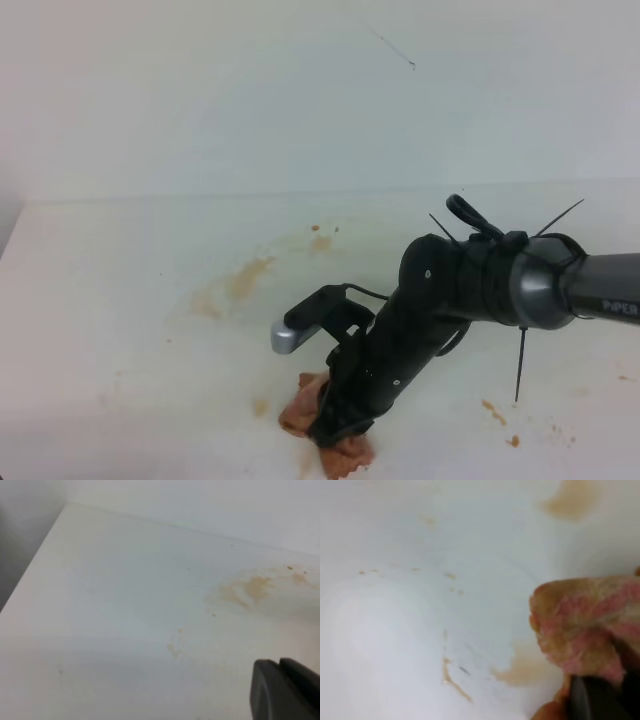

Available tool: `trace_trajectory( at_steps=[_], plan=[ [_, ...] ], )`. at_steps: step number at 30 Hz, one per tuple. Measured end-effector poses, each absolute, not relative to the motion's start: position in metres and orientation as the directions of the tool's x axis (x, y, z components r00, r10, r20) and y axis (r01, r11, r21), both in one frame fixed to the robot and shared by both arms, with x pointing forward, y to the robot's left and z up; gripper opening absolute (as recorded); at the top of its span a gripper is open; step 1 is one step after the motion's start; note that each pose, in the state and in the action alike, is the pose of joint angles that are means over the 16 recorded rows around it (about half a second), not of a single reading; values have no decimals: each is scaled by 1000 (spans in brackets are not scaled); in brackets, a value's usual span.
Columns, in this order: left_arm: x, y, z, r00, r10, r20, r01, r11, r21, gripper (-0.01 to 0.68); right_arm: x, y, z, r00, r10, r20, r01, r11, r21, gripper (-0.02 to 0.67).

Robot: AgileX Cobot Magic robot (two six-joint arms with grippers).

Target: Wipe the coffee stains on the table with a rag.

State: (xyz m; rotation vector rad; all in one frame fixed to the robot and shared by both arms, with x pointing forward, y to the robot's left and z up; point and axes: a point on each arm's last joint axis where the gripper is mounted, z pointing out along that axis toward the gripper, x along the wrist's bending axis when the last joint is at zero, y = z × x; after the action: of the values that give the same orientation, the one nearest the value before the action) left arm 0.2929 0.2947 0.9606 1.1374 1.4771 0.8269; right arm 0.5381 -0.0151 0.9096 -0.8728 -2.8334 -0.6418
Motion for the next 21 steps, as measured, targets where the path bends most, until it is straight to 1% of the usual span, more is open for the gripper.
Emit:
trace_trajectory(
  at_steps=[5, 10, 13, 16, 19, 21],
  plan=[
    [293, 295, 961, 0, 948, -318, 225, 310, 924, -3, 537, -13, 932, -835, 497, 235, 547, 711, 442, 36],
    [293, 295, 961, 0, 948, -318, 225, 310, 924, -3, 542, -24, 969, -832, 524, 182, 532, 663, 527, 36],
    [293, 295, 961, 0, 948, -318, 225, 310, 924, -3, 546, -41, 992, -813, 566, 135, 532, 629, 566, 36],
    [293, 295, 960, 0, 948, -318, 224, 310, 924, -3, 549, -65, 1009, -775, 625, 94, 548, 589, 594, 34],
    [293, 295, 960, 0, 948, -318, 224, 310, 924, -3, 549, -92, 1017, -723, 688, 64, 578, 551, 601, 34],
    [293, 295, 960, 0, 948, -318, 224, 310, 924, -3, 548, -111, 1016, -683, 728, 50, 607, 528, 594, 34]
  ],
)
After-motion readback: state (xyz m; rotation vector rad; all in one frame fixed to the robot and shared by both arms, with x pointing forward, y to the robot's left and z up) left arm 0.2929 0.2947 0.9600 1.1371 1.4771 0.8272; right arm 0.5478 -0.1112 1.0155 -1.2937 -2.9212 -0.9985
